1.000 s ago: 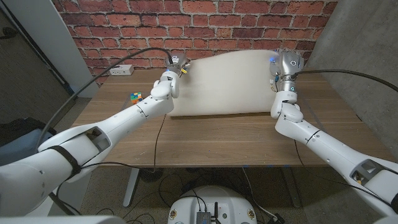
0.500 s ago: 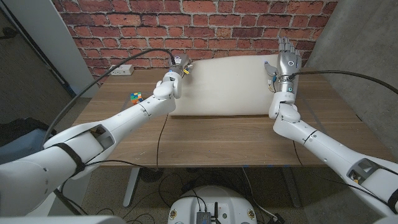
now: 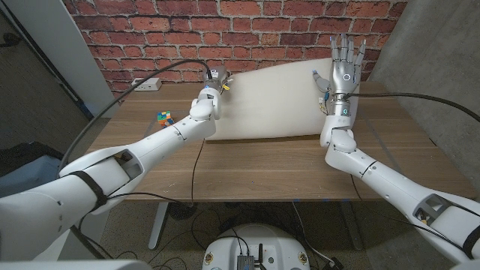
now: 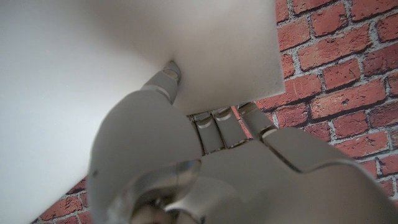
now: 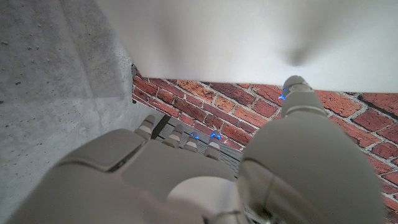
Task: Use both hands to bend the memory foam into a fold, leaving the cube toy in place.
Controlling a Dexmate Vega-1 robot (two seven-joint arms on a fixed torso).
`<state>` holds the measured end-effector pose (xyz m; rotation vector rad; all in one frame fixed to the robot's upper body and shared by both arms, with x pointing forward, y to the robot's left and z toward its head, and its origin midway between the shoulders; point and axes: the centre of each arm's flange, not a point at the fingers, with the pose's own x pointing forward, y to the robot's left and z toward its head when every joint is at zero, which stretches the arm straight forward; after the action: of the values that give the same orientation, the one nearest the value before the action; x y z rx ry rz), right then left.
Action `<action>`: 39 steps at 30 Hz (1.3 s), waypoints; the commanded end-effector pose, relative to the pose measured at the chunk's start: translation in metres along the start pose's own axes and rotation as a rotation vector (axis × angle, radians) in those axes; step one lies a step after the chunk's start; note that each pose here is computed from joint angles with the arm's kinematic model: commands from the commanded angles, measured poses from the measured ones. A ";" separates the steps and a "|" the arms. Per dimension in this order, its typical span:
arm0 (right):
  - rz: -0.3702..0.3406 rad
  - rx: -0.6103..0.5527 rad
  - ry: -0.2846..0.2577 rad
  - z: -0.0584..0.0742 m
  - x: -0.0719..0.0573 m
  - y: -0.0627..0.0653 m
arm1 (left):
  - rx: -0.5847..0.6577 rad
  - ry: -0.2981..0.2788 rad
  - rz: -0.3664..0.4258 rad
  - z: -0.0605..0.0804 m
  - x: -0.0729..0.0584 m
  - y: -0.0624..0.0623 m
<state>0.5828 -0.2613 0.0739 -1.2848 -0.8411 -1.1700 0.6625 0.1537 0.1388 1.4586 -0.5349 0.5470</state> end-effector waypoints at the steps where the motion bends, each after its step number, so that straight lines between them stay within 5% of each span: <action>1: -0.114 -0.041 -0.085 0.008 -0.017 -0.008 | 0.022 0.086 0.008 0.001 -0.001 -0.002; 6: -0.153 -0.038 -0.173 0.011 -0.028 -0.010 | 0.031 0.097 0.017 0.007 0.003 0.001; 18: -0.088 0.038 -0.321 0.020 -0.054 -0.005 | 0.045 0.106 0.035 0.022 0.009 0.006; 28: 0.015 0.044 -0.374 0.026 -0.074 0.011 | 0.052 0.102 0.047 0.028 0.013 0.006; 39: 0.146 0.040 -0.380 0.027 -0.079 0.030 | 0.046 0.121 0.053 0.026 0.015 0.005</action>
<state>0.5816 -0.2263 0.0075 -1.4941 -1.0950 -0.9064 0.6687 0.1286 0.1520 1.4551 -0.4728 0.6743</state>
